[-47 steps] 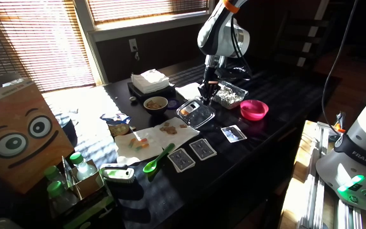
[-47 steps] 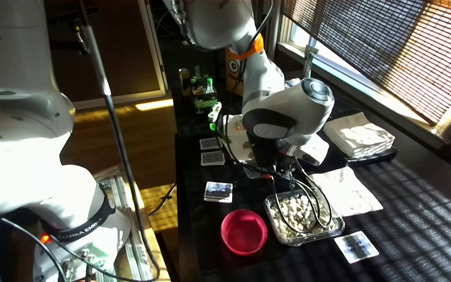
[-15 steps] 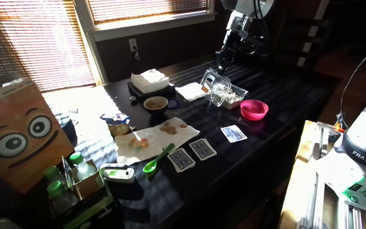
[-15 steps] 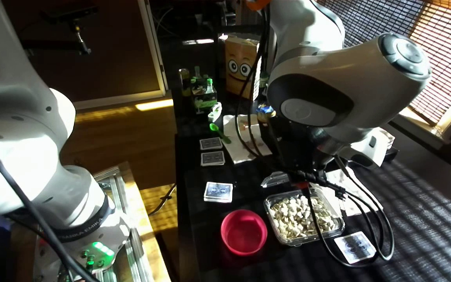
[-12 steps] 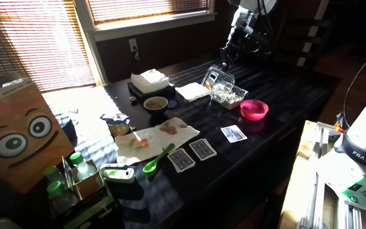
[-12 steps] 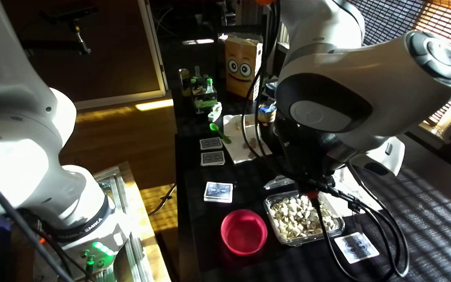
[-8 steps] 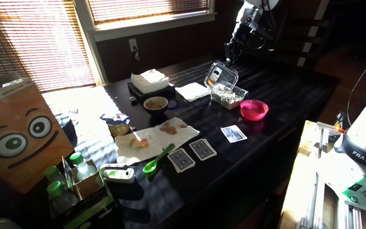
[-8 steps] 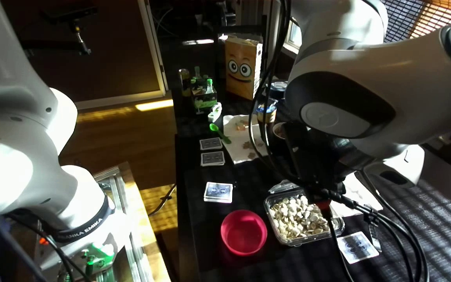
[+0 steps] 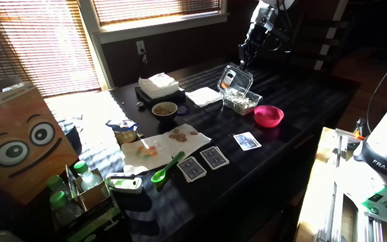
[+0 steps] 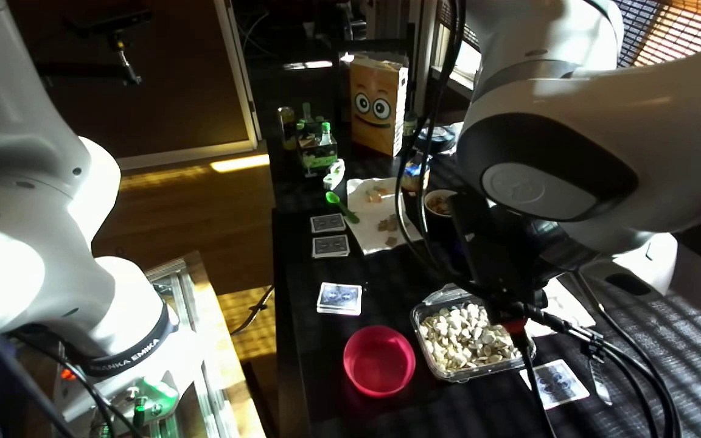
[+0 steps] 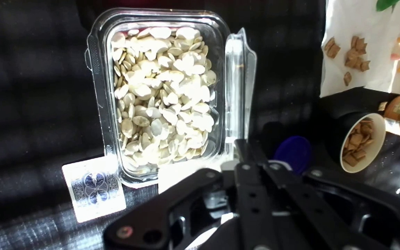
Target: Put the clear lid on the clear container.
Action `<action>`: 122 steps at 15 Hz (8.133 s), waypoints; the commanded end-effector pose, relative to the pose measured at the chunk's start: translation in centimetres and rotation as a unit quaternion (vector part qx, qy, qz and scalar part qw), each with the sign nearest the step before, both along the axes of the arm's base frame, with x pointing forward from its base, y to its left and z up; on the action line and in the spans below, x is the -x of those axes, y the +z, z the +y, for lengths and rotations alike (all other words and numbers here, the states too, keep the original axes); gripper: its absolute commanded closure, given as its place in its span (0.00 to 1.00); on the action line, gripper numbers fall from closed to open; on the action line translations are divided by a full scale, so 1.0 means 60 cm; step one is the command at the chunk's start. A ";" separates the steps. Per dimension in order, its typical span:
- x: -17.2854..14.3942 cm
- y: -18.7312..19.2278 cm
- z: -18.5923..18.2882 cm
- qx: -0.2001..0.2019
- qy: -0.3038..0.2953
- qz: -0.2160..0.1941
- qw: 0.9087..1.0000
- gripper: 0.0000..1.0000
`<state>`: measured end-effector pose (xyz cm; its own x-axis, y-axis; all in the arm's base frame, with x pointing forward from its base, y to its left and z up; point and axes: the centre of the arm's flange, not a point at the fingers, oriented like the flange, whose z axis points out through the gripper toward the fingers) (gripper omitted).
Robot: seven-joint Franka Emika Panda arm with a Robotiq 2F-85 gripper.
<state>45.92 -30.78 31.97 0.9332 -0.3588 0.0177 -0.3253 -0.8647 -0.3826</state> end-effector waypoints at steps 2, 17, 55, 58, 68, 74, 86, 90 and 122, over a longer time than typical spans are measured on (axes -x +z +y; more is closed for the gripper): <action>-0.009 0.000 -0.012 -0.005 0.023 0.013 1.000 1.00; -0.019 -0.026 -0.031 0.023 0.041 0.055 0.997 1.00; -0.032 -0.123 -0.040 0.064 0.005 0.124 0.990 0.17; -0.031 -0.117 -0.034 0.057 -0.004 0.122 0.991 0.01; -0.010 -0.070 0.040 0.115 -0.048 0.060 0.990 0.00; 0.003 -0.062 0.092 0.164 -0.054 0.023 0.985 0.00; -0.016 -0.116 0.136 0.197 -0.046 0.053 0.978 0.14; -0.022 -0.135 0.136 0.200 -0.044 0.065 0.977 0.48; -0.036 -0.173 0.175 0.158 0.008 0.100 0.982 1.00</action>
